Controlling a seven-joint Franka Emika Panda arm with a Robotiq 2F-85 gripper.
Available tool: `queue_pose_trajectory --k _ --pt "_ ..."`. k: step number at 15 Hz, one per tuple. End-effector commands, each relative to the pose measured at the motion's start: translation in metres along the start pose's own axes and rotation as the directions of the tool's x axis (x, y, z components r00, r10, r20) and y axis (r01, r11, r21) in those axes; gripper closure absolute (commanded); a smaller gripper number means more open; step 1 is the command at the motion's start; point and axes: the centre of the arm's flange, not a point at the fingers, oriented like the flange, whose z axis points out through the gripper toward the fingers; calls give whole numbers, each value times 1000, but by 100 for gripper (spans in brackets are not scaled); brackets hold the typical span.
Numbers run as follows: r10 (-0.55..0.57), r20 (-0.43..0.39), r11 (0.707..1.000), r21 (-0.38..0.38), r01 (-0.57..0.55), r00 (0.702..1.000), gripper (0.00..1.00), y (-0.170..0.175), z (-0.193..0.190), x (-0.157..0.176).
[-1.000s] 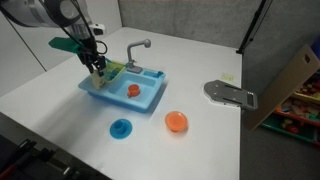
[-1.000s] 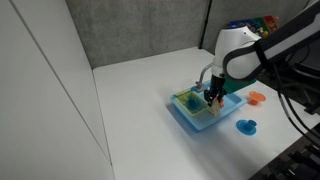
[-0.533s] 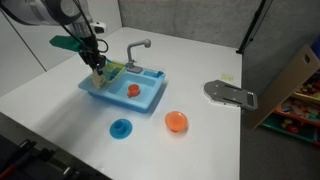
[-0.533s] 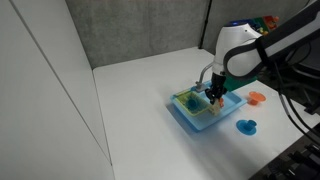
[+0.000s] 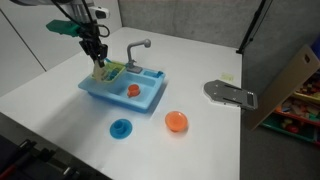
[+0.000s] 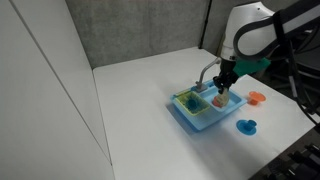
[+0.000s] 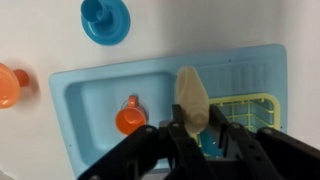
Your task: Put the white bottle on the orange stand
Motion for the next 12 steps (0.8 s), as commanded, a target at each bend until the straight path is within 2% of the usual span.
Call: queue_pose_trajectory --k 1,6,12 --pt "49 16 999 -22 -49 999 90 42 -35 -8" --pt "163 30 986 -32 -162 986 90 113 -56 -5" --pt "277 23 961 -2 -277 961 90 200 -57 -5"
